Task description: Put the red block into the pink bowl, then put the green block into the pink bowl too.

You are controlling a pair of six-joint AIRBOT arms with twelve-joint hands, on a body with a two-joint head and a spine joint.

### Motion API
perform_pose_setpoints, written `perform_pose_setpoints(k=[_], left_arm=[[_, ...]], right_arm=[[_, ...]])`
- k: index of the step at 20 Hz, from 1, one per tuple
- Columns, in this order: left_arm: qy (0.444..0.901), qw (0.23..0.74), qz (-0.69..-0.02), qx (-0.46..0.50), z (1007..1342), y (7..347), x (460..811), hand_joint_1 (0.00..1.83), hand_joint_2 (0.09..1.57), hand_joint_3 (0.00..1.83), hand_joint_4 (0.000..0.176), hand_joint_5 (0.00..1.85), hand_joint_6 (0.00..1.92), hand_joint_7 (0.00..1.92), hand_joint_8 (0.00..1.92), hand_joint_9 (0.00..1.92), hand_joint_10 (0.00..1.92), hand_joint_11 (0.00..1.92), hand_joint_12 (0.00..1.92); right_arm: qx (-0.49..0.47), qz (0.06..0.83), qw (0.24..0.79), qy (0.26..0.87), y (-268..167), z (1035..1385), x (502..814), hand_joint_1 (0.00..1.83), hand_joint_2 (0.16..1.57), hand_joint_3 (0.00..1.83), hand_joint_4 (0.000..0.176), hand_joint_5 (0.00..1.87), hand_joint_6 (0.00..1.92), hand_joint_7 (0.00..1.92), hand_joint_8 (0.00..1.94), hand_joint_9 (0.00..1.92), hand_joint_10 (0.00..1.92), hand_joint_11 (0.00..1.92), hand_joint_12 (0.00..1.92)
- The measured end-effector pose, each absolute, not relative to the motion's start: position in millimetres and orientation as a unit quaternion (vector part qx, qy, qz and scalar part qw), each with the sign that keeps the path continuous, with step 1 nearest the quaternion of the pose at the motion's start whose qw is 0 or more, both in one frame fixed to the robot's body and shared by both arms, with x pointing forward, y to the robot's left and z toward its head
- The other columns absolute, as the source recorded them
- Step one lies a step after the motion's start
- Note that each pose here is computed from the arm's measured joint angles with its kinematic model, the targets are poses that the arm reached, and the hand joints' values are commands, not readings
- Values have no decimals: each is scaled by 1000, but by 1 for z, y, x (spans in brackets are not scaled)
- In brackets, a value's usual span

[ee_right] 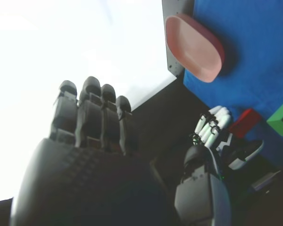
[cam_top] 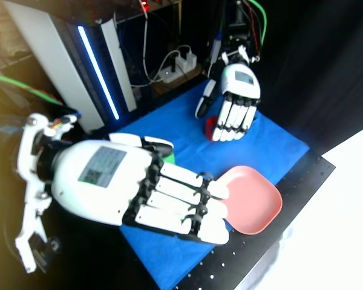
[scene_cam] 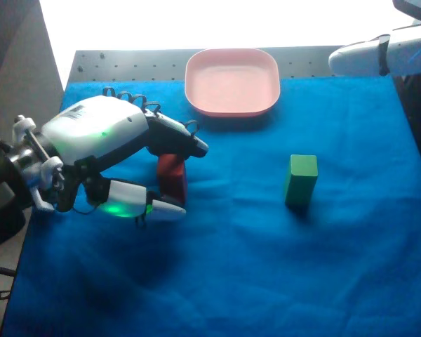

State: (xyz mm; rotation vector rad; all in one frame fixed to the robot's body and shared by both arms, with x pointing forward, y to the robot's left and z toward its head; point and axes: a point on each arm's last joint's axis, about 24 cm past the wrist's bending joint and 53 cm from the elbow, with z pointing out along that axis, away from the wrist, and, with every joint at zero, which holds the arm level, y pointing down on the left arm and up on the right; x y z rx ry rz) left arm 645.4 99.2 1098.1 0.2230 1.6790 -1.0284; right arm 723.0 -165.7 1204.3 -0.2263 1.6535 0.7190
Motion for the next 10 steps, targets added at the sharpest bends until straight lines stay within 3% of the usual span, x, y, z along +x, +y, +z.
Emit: perform_pose_setpoints(k=[2,3,4,5,7,10], left_arm=[[708,546,-439,90,1097,97,646,896,1033,2,0,947,20,1120,34,1150,59,688,1069],[707,546,-439,90,1098,97,645,1197,1062,34,0,934,686,1150,699,1319,163,881,1254],[706,547,-442,88,1099,98,646,1252,1104,9,0,911,832,1088,982,1287,511,931,1399],[705,548,-443,87,1100,99,647,1261,1121,2,0,893,871,1058,1081,1247,803,1003,1469],[704,547,-446,80,1100,99,648,1258,1138,0,0,869,909,1023,1160,1158,1016,998,1499],[704,547,-446,81,1100,100,648,1266,1112,0,0,918,876,1067,1052,1160,887,1028,1379]], right_arm=[[-98,312,615,718,-166,1204,723,0,1009,0,13,183,1,227,3,203,5,0,594],[-97,313,615,718,-166,1204,723,0,999,0,17,175,1,227,1,203,2,0,573],[-97,313,615,718,-166,1204,723,0,995,0,18,178,3,233,3,211,5,0,570],[-96,313,615,718,-166,1204,723,0,995,0,19,181,4,241,6,214,6,0,569],[-96,313,615,718,-166,1204,723,0,1004,0,17,173,1,223,5,190,4,0,525],[-96,313,615,718,-166,1204,723,0,1003,0,17,187,2,234,4,194,4,0,474]])
